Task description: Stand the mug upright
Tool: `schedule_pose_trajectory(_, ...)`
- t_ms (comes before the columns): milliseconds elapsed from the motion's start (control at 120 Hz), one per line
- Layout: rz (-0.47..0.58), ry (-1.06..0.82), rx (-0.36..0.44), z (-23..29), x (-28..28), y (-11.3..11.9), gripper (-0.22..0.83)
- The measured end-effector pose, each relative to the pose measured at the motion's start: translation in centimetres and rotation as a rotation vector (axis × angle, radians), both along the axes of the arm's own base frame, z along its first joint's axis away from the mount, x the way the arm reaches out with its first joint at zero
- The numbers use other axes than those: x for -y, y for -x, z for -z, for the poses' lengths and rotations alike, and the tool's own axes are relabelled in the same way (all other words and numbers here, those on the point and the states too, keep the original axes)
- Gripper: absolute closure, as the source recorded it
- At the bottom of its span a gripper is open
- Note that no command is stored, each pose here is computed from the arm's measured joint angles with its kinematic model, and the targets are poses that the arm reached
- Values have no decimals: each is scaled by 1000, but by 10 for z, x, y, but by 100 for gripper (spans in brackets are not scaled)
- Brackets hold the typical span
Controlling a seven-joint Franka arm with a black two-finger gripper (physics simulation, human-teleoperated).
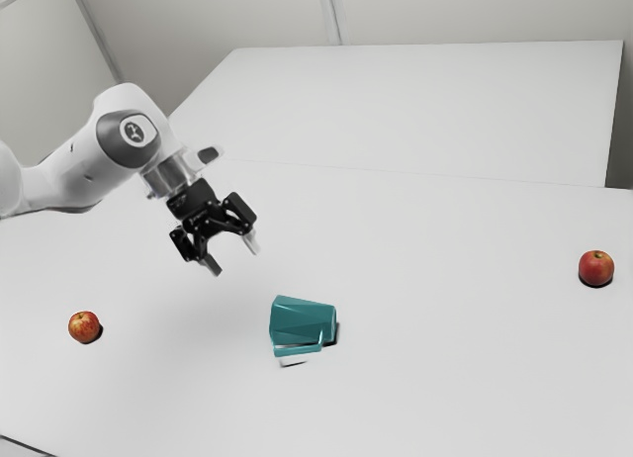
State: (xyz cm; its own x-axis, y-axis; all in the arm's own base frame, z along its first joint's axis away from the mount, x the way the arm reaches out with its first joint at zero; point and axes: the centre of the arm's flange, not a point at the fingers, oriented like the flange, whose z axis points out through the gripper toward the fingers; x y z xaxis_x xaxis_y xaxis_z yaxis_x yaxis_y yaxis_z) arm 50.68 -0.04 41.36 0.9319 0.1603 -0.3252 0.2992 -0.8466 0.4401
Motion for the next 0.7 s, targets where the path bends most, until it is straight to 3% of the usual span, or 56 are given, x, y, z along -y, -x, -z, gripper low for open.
schedule_pose_trajectory(458, -226, 180, -236, 98, 15, -5, 0)
schedule_pose_trajectory(700, -314, 246, -291, 125, 22, -11, 0)
